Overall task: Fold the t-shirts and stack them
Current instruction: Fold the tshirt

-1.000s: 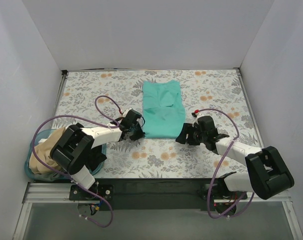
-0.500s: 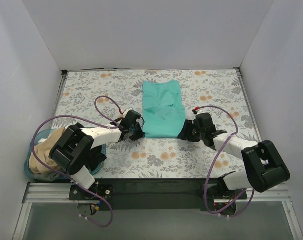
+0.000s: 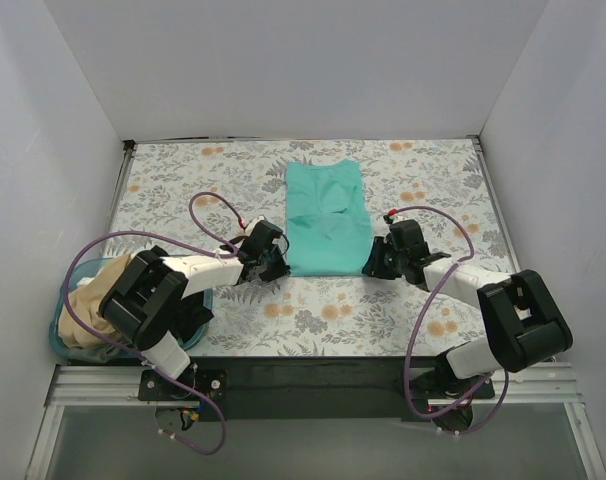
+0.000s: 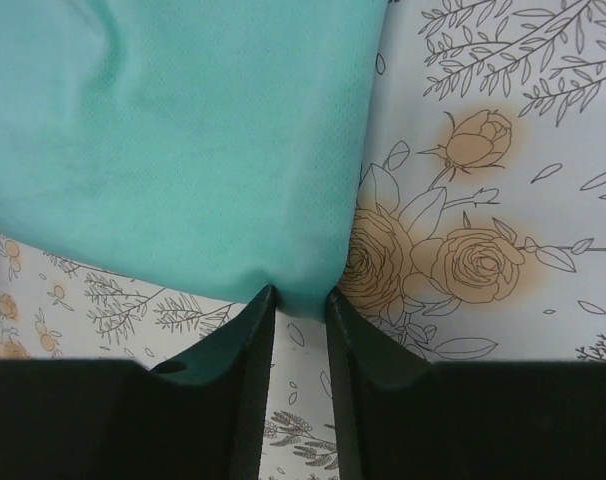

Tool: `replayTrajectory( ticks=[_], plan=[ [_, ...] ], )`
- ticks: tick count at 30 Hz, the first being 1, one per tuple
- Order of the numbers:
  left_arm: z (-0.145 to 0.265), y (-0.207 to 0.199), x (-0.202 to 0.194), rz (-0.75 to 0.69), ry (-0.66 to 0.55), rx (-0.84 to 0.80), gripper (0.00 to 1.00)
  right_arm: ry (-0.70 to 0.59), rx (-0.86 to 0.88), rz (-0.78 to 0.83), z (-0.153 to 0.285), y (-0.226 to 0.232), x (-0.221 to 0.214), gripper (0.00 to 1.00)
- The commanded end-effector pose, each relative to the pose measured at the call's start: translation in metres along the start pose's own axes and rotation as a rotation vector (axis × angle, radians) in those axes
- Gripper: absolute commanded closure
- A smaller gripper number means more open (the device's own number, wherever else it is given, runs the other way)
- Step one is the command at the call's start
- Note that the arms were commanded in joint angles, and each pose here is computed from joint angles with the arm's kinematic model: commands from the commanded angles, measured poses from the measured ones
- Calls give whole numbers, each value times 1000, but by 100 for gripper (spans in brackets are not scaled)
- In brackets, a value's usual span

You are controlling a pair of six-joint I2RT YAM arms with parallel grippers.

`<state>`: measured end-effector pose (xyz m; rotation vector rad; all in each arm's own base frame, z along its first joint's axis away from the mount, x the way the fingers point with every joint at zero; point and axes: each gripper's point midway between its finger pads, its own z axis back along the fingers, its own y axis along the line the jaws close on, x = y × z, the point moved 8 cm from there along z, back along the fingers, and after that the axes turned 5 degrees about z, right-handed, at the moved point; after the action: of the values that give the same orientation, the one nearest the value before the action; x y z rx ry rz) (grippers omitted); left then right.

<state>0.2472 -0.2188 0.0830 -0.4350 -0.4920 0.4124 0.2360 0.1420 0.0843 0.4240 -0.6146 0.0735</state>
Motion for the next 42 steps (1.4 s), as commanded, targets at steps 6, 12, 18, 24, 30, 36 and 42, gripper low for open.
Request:
replayTrajectory(
  ticks=[6, 12, 18, 24, 30, 36, 42],
  plan=[
    [21, 13, -11, -22, -7, 109, 100, 43, 127, 27, 15, 12, -10, 99],
    [63, 31, -58, -83, -9, 165, 100, 64, 134, 15, 53, 11, -50, 99],
    [113, 42, -92, -73, 57, -16, 100, 124, 180, 3, 100, 18, -88, 99],
    [157, 27, -104, -108, 125, -238, 100, 61, 241, 13, 146, 30, -80, 99],
    [173, 4, -81, -86, -12, -274, 100, -66, 159, 42, 156, 32, -51, 99],
    [180, -20, -62, -35, -127, -211, 100, -187, 27, 56, 163, 35, -11, 99],
    [179, -31, -48, -7, -228, -142, 100, -271, -2, 80, 164, 46, 21, 99]
  ],
)
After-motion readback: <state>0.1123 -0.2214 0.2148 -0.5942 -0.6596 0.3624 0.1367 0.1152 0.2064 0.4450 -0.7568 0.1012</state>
